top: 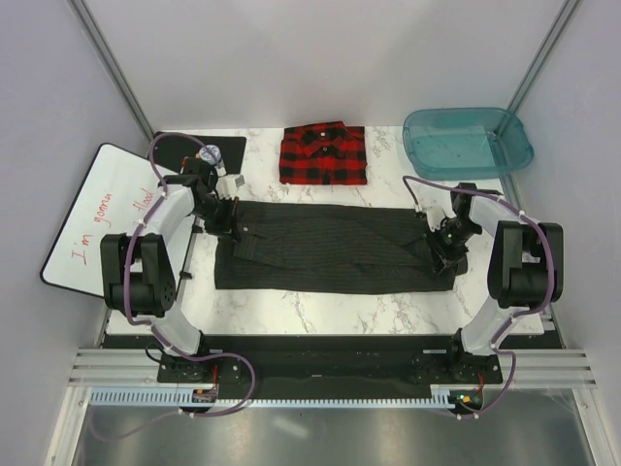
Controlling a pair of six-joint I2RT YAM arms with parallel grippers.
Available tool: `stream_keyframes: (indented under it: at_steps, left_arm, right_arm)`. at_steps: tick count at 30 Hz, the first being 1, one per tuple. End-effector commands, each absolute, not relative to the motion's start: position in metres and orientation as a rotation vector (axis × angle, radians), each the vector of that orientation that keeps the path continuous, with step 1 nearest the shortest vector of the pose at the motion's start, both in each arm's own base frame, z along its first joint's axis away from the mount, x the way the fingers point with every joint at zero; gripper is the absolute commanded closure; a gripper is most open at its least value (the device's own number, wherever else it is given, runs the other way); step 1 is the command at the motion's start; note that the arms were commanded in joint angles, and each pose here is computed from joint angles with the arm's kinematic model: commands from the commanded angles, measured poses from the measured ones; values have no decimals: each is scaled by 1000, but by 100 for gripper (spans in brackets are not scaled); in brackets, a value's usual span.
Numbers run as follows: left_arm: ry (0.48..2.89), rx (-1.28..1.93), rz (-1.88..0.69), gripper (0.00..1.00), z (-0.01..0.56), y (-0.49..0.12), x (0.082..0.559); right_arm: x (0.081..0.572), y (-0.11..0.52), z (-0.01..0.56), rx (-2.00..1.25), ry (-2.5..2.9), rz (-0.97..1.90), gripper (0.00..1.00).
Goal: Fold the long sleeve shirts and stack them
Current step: Fold the shirt
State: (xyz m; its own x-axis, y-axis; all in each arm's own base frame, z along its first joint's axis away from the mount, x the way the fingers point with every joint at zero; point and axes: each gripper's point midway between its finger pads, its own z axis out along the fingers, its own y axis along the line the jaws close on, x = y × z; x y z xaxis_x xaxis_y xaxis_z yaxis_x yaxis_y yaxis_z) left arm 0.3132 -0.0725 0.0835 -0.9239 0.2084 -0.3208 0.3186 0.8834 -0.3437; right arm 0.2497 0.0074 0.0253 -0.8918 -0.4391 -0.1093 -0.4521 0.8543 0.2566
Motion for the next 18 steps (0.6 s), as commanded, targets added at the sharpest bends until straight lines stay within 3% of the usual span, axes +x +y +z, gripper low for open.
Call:
stream_keyframes:
  at_steps: [1,3,9,18]
  left_arm:
    - [2671,394,-632,98,131,-84,324]
    - [2667,390,-642,98,139,-86,323]
    - [2656,395,-645,98,157,-86,316]
    - [2696,353,-637,98,142,-80,308]
  right_arm:
    - [241,2,21,-695,3006,511,84]
    - [242,-2,22,-686,3000,507,100]
    - [235,-3,22,-697,2995,514,100]
    - [223,-6,13,-714,3012,485,100]
